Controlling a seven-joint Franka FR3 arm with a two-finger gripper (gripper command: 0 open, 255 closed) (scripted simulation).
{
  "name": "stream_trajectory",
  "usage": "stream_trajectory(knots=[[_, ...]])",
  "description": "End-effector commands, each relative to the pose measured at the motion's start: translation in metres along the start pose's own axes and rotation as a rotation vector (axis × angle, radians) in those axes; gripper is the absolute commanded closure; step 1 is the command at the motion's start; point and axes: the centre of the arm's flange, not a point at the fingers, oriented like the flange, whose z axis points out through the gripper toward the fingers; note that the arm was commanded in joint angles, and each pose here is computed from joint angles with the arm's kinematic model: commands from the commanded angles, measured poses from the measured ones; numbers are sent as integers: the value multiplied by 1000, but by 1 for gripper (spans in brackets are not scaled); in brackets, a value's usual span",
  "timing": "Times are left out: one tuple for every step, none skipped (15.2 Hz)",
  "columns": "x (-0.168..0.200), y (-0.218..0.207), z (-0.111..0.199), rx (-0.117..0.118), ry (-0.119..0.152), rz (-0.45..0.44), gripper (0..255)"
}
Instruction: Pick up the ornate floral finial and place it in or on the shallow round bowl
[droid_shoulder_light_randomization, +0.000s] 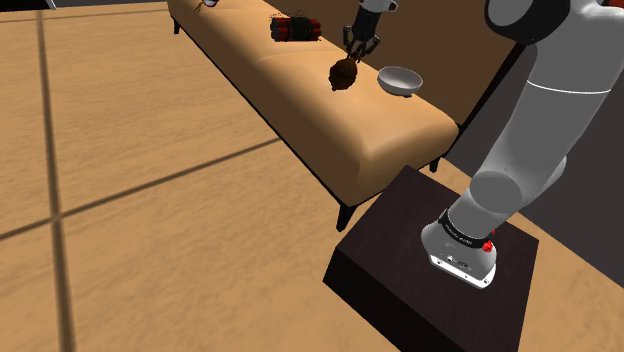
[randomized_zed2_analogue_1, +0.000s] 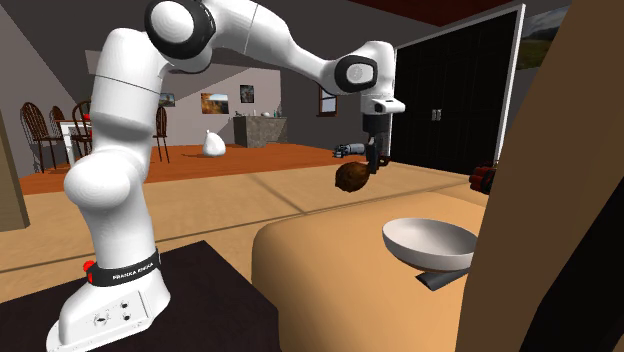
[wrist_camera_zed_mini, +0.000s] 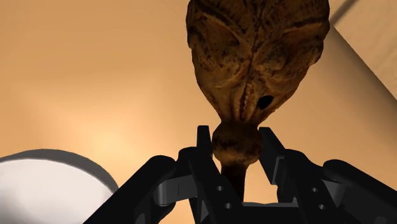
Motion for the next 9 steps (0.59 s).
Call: stream_trajectory(knots=[[0,0,-11,0,0,0,255],[0,-1,-16,0,0,0,255],[10,8,-16,0,0,0,255],[19,17,-16,0,0,0,255],[29,26,-17,0,0,0,255],[38,35,-17,0,0,0,255],[48,44,-17,0,0,0,255],[58,54,-17,0,0,0,255],[67,63,-18,0,0,0,255]])
